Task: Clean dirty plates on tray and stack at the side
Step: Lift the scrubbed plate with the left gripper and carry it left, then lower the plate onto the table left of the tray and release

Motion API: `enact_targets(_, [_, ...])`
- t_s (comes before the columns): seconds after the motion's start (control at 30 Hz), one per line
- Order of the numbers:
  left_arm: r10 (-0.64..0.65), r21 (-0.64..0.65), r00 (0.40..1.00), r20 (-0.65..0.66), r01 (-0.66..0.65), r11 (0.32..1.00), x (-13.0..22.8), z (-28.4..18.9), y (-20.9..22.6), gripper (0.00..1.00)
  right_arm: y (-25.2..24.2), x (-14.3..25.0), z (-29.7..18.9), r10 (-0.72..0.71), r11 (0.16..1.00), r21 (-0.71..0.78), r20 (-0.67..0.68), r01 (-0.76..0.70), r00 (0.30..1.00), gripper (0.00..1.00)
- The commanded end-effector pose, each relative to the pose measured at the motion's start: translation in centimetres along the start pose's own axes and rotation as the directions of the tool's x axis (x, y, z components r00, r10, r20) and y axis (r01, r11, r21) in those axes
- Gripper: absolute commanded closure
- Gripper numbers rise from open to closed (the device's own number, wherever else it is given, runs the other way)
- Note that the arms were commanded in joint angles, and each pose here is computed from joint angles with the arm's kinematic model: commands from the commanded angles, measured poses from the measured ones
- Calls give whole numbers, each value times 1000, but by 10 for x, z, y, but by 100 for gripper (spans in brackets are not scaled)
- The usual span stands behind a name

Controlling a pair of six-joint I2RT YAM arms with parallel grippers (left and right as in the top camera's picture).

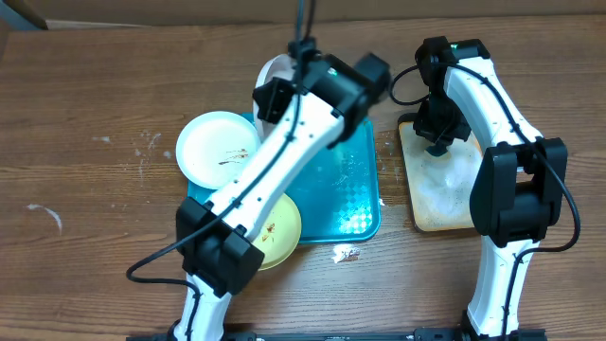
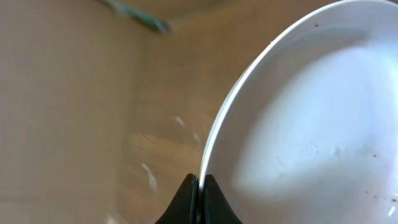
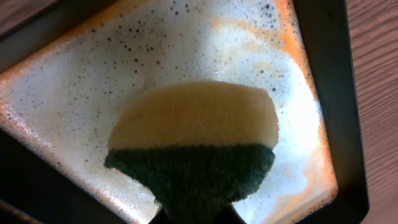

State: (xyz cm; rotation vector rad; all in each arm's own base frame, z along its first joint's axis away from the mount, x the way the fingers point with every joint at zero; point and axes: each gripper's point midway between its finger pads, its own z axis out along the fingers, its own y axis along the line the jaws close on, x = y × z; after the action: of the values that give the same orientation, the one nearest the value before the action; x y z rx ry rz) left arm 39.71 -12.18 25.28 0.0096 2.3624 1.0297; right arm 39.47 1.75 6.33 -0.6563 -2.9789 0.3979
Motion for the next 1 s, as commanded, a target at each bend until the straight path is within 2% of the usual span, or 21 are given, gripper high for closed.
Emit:
enact_targets(0.0, [-144,173,958,-249,190,966,24,20,-10,96,2,-6,-3,7,1000,-7,16,-7,1000,96])
enact_targets(0.1, [-203,213,906,-372,296,931,32,33,-8,96,2,-5,-4,7,1000,-6,14,-7,1000,96])
enact_targets(0.23, [-254,310,852,-458,421,853,26,41,1,95,2,-5,-4,7,1000,-6,13,-6,1000,96])
enact_targets(0.33, [-279,449,825,-491,514,731,9,35,11,96,2,-5,-4,6,1000,-5,13,-6,1000,96])
enact_targets(0.43, [-339,500,779,-527,607,618,-2,36,38,96,2,-5,-4,6,1000,-5,12,-6,1000,96])
enact_targets(0.57, [-416,428,704,-575,693,580,11,64,88,96,2,-3,-4,5,1000,-10,5,-5,1000,96])
enact_targets(0.83, [-504,221,534,-679,803,554,67,127,165,96,3,0,-4,2,1000,-13,-10,-2,1000,96])
enact_targets(0.97, [-533,221,490,-690,843,490,76,147,186,96,6,3,-4,-19,999,-35,-26,18,999,96])
